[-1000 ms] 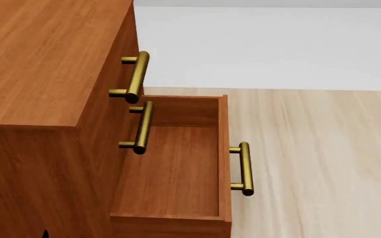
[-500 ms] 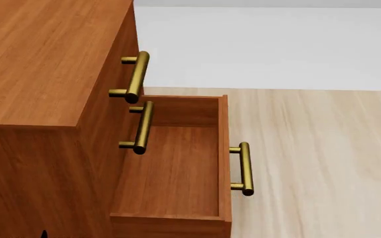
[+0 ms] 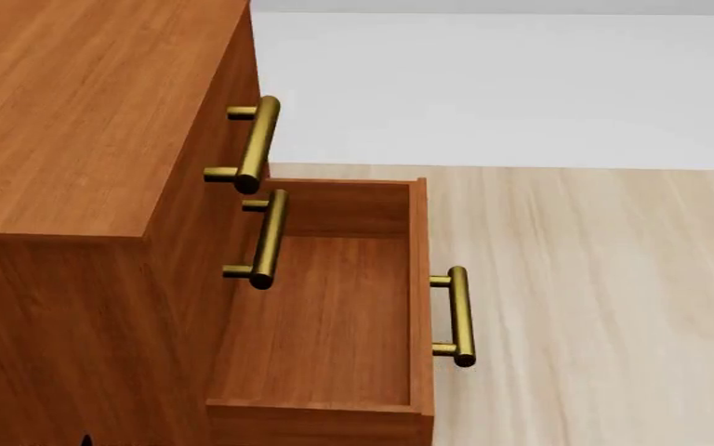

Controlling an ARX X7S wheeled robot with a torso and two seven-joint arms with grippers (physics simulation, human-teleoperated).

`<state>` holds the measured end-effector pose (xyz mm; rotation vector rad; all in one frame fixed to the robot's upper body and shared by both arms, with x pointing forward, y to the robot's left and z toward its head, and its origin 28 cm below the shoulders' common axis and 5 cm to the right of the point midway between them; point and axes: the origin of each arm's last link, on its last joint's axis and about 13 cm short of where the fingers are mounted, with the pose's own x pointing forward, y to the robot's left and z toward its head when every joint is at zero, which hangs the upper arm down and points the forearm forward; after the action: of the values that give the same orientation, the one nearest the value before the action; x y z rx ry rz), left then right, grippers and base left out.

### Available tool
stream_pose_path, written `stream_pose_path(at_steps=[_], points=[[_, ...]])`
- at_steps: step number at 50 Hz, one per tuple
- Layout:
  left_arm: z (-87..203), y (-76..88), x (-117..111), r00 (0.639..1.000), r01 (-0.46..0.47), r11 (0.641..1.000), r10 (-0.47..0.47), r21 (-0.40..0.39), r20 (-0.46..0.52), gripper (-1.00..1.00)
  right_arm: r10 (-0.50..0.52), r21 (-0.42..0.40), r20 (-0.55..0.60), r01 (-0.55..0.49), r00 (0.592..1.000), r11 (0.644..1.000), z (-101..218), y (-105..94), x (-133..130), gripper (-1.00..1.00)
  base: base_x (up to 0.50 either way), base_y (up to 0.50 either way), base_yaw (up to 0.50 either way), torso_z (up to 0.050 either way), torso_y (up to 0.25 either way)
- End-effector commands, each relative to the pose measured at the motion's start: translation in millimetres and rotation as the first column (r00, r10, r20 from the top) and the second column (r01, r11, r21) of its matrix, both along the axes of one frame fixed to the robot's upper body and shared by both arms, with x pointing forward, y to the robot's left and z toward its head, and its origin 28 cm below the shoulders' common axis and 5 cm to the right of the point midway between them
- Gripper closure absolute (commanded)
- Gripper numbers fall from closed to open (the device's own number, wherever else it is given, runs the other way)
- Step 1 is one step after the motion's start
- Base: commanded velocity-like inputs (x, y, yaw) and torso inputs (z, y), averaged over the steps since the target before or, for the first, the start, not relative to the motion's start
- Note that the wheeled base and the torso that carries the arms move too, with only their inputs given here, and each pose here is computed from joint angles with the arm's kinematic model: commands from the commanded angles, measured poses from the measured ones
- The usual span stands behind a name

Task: Put the bowl in the bottom drawer of the cabinet.

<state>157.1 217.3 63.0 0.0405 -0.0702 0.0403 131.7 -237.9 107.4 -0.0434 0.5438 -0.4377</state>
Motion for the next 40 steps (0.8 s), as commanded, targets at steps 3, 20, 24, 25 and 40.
stream_pose_path(at_steps=[3, 20, 24, 25, 40], points=[[-0.5, 0.0, -0.5, 1.000, -0.001, 1.000, 0.001, 0.002, -0.001, -1.00, 0.005, 0.014, -0.038, -0.005, 0.999, 1.000, -13.6, 0.2, 8.7, -1.00, 0.00, 0.00, 0.00, 0.000, 0.000], [-2.3, 0.6, 0.7, 1.000, -0.005, 1.000, 0.005, 0.000, -0.008, -1.00, -0.060, 0.149, -0.166, 0.085, 0.984, 0.985, -11.8, -1.5, 14.5, -1.00, 0.00, 0.00, 0.00, 0.000, 0.000], [-2.4, 0.3, 0.3, 1.000, -0.005, 1.000, 0.005, 0.000, -0.008, -1.00, -0.052, 0.162, -0.176, 0.081, 0.983, 0.983, -10.9, 0.3, 15.1, -1.00, 0.00, 0.00, 0.00, 0.000, 0.000], [-2.5, 0.2, 0.3, 1.000, -0.005, 1.000, 0.005, 0.001, -0.008, -1.00, -0.051, 0.164, -0.170, 0.079, 0.984, 0.983, -10.3, 0.9, 15.5, -1.00, 0.00, 0.00, 0.00, 0.000, 0.000], [-3.0, -0.2, 0.5, 1.000, -0.004, 1.000, 0.004, 0.001, -0.010, -1.00, -0.059, 0.149, -0.174, 0.086, 0.983, 0.985, -12.3, -2.0, 20.2, -1.00, 0.00, 0.00, 0.00, 0.000, 0.000]])
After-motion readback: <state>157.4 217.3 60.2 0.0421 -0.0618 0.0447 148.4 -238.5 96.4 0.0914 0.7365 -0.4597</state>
